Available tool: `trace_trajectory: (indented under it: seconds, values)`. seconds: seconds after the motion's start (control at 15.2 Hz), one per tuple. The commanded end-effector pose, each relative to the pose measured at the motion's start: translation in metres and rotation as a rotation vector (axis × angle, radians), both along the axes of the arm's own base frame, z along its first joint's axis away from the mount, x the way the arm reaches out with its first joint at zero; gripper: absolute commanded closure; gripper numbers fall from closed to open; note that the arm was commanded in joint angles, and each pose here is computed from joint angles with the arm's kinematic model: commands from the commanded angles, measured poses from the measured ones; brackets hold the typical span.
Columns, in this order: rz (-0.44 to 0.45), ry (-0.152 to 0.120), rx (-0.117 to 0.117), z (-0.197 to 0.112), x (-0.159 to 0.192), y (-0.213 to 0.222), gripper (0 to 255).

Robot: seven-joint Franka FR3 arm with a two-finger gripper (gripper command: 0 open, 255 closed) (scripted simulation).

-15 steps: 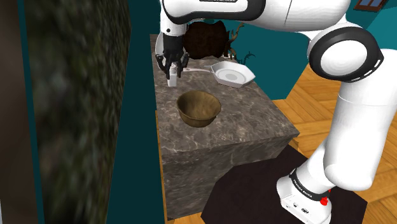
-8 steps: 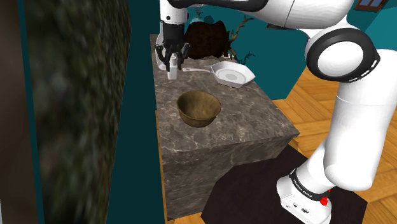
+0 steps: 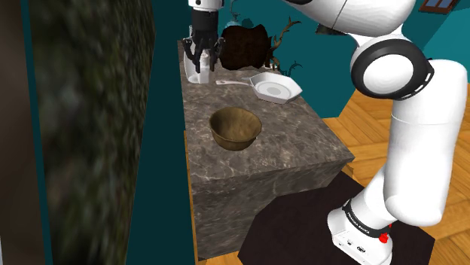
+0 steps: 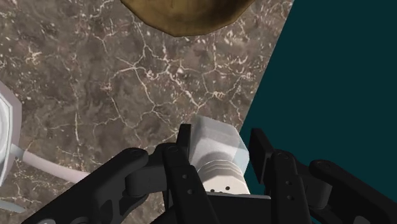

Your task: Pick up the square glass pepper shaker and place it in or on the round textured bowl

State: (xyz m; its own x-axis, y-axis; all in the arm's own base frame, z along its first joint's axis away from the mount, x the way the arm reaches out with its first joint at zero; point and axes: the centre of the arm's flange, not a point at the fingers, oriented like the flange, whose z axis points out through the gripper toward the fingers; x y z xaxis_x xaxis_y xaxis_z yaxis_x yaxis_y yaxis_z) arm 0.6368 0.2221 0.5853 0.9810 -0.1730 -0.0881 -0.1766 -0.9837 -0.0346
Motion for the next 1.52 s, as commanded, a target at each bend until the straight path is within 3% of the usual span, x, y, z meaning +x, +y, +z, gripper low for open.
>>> trace_trajectory:
  seconds: [0.0,0.07,0.99,1.45]
  values:
    - [0.000,0.001,0.000,0.012,-0.001,0.000,255]
    - [0.000,0.001,0.000,0.014,-0.001,0.000,255]
    - [0.000,0.001,0.000,0.031,-0.188,-0.001,255]
    - [0.000,0.001,0.000,-0.006,-0.188,-0.001,255]
